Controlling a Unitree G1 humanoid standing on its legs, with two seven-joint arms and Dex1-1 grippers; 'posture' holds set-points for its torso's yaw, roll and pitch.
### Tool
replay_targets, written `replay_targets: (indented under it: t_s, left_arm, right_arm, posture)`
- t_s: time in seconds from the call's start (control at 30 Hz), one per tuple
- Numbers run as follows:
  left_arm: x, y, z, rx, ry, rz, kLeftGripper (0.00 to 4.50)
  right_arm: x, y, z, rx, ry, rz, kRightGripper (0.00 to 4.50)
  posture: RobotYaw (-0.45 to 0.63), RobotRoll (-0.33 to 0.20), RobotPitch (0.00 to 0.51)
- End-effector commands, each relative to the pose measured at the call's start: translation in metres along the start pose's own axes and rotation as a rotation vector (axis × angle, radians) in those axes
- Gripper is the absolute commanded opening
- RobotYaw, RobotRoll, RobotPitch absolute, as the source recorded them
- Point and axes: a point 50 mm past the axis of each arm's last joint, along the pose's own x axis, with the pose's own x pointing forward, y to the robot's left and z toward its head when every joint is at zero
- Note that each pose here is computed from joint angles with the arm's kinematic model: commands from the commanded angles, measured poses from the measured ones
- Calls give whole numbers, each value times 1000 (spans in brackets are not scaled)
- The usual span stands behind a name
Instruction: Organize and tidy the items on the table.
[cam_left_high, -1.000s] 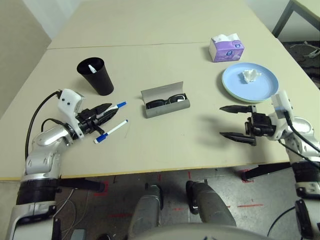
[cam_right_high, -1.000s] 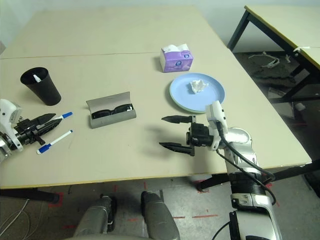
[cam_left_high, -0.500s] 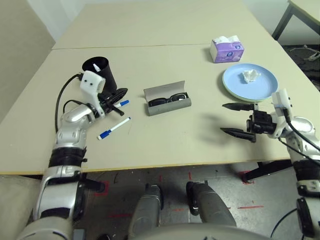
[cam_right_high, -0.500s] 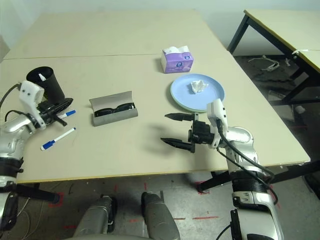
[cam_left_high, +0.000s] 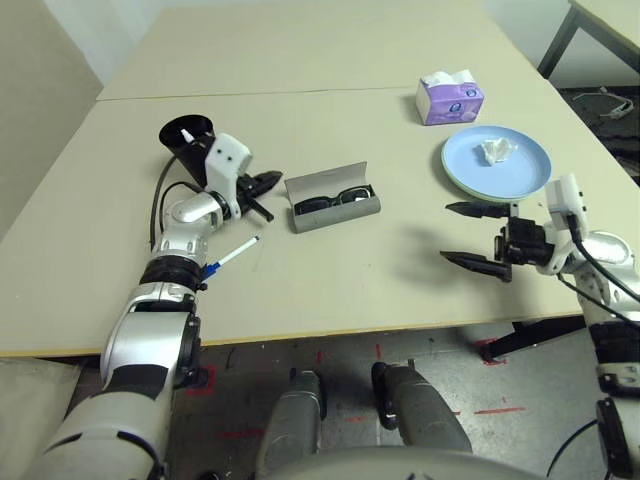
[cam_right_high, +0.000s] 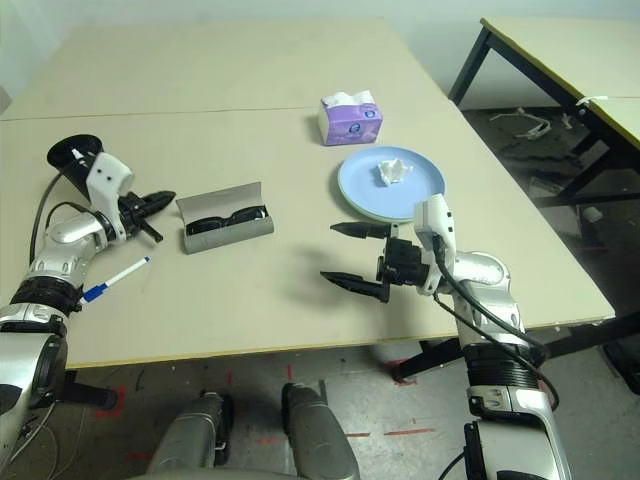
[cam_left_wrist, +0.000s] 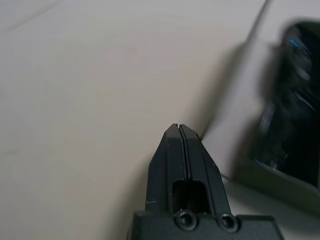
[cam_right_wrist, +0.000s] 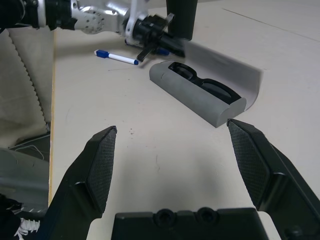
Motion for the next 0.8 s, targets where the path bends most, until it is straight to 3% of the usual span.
replay_targets:
  t_s: [0.03, 0.2, 0.37, 0.57, 0.8]
  left_arm:
    - [-3, -21, -9, 63, 25, -188, 26]
    - [-20, -40, -15, 148, 43, -386, 26]
    - [-31, -36, -9, 131, 17, -358, 26]
    - [-32, -14, 22, 76, -140, -203, 26]
    - [-54, 22, 88, -13, -415, -22, 26]
  right_arm:
    - [0, 1, 1, 3, 1, 3, 4500]
    - [1, 1, -1, 8, 1, -3, 4500]
    - [3, 2, -2, 17, 0, 3, 4500]
    - [6, 4, -5, 24, 3, 18, 4500]
    - [8, 8, -8, 32, 10, 36, 4500]
  posture:
    - [-187, 0, 158]
    - [-177, 0, 160]
    - [-165, 0, 162]
    - [-157, 0, 163]
    - [-155, 0, 169]
